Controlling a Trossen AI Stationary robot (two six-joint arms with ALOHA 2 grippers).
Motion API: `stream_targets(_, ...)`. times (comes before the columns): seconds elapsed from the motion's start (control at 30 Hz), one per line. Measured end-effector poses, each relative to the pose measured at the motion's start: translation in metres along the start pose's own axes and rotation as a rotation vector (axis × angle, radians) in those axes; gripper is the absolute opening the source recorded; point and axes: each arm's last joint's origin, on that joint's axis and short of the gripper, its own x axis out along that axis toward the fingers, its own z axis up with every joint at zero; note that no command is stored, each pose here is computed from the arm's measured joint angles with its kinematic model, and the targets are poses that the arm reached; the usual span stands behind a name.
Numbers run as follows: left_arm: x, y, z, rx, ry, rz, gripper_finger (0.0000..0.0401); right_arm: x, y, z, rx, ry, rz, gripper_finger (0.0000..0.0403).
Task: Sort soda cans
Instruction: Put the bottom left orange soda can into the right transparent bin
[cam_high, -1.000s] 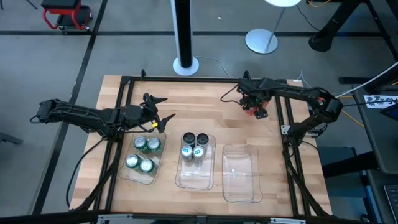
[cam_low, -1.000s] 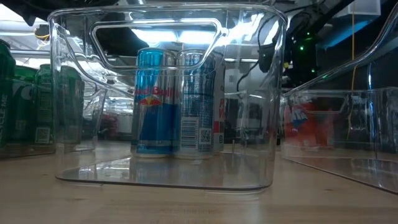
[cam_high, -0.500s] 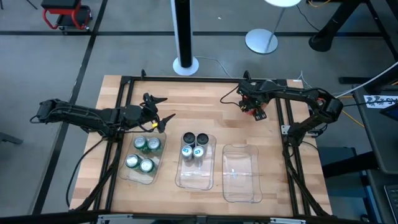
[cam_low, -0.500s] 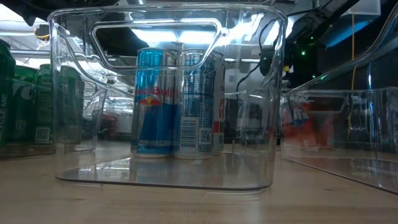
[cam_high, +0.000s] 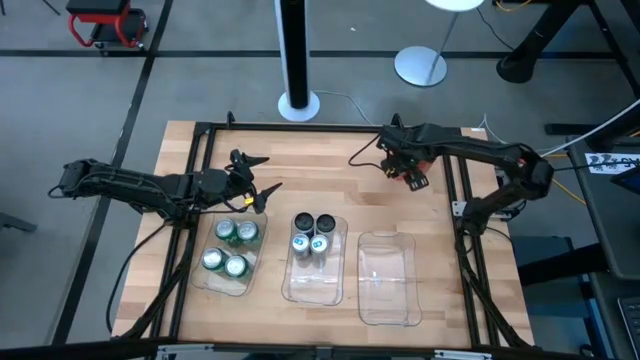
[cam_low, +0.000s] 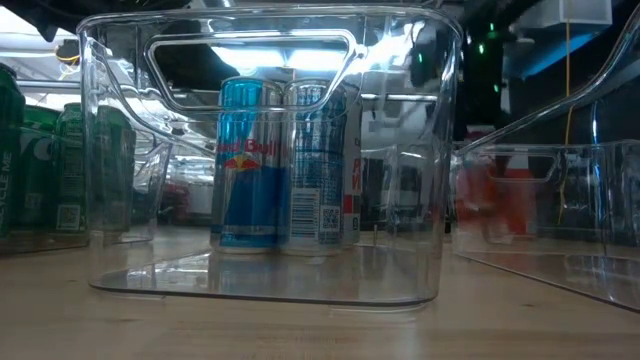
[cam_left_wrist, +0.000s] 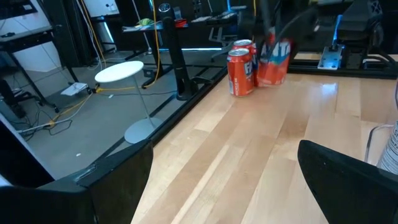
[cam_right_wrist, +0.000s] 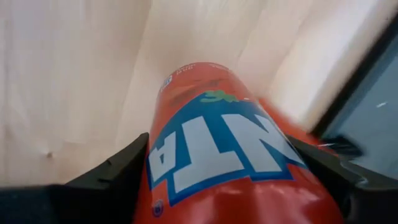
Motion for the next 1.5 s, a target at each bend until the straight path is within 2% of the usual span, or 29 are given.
stream_targets(0.17, 0.0, 0.0, 0.0, 0.0, 0.0, 0.0, 0.0388, -0.048, 0.013, 0.022, -0.056, -0.059, -0.036, 0.0297)
stream_targets(0.37, 0.0, 0.0, 0.0, -0.003, 0.0, 0.0, 0.0388, -0.098, 0.044, 0.044, -0.125, -0.127, -0.047, 0.0297)
stream_targets(0.5, 0.0, 0.0, 0.0, -0.003, 0.0, 0.0, 0.0388, -0.122, 0.069, 0.056, -0.152, -0.188, -0.026, 0.0297)
stream_targets(0.67, 0.0, 0.0, 0.0, -0.003, 0.0, 0.0, 0.0388, -0.138, 0.102, 0.069, -0.172, -0.273, 0.033, 0.0297)
stream_targets(1.07, 0.0, 0.0, 0.0, -0.01, 0.0, 0.0, 0.0388, -0.149, 0.172, 0.087, -0.178, -0.299, 0.121, 0.0297)
stream_targets(1.33, 0.0, 0.0, 0.0, -0.007, 0.0, 0.0, 0.0388, -0.111, 0.194, 0.114, -0.241, -0.153, 0.194, 0.0297)
stream_targets(1.5, 0.0, 0.0, -0.001, -0.002, 0.007, 0.0, 0.0388, -0.089, 0.2, 0.13, -0.304, -0.128, 0.195, 0.0297)
